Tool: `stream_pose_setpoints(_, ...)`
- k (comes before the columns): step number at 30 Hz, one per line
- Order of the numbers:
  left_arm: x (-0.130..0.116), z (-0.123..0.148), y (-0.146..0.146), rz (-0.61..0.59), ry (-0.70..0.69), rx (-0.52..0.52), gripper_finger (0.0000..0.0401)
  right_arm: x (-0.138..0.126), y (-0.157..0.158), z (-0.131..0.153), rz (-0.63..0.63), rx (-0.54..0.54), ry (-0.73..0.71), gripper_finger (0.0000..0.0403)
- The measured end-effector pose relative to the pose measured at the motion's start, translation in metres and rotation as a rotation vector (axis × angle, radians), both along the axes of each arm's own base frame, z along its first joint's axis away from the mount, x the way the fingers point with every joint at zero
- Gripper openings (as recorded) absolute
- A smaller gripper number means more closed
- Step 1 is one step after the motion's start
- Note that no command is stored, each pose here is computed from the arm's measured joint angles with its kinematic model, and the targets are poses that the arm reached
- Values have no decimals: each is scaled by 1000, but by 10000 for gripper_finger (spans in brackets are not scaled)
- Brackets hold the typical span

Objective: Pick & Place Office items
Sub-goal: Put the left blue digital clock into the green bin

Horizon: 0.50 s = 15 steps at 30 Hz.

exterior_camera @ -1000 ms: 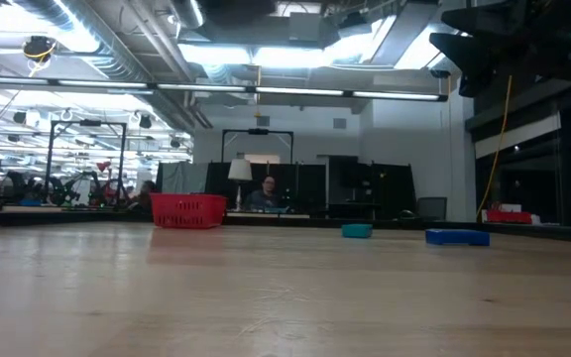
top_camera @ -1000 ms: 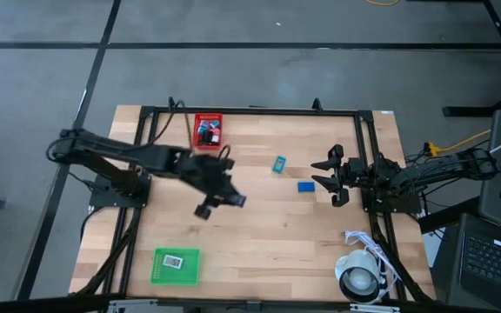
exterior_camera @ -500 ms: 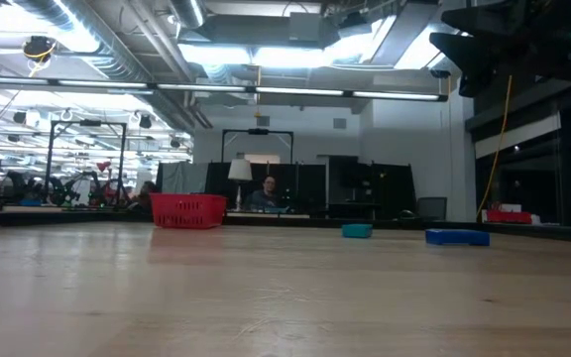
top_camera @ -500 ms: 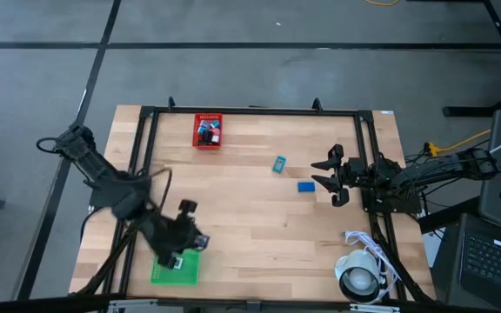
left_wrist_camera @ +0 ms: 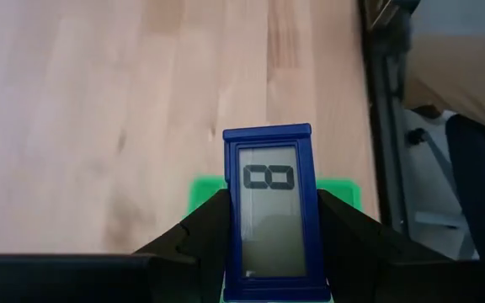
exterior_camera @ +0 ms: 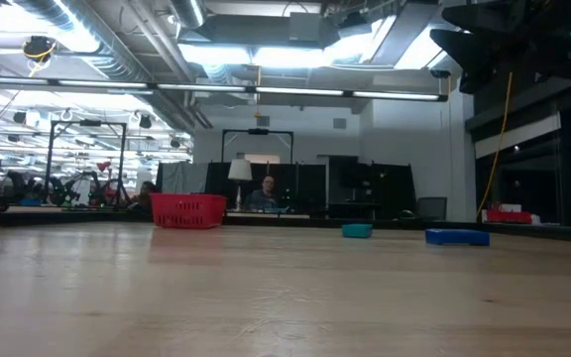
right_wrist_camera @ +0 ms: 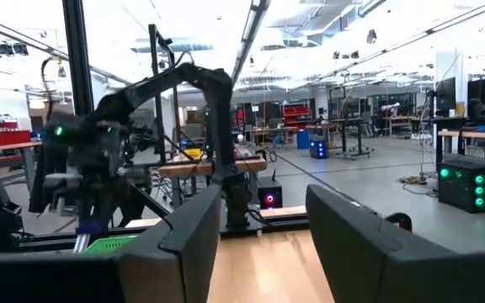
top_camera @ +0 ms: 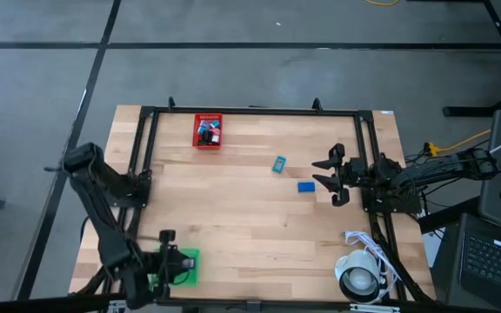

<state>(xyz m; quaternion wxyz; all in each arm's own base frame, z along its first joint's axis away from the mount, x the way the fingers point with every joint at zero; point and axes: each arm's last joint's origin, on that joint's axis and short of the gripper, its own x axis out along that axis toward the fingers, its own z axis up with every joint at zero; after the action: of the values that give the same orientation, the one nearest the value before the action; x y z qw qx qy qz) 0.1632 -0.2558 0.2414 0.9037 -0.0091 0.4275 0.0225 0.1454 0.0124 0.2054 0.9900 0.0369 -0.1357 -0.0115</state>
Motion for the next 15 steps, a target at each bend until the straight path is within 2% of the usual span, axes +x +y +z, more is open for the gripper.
stream_pose_setpoints(8, -4, -45, -24, 104, 72, -3, 144, -1, 0, 3, -7, -19, -36, 183)
stream_pose_setpoints(15, -10, -65, -38, 114, 132, -36, 144, -1, 0, 3, 3, 12, -37, 183)
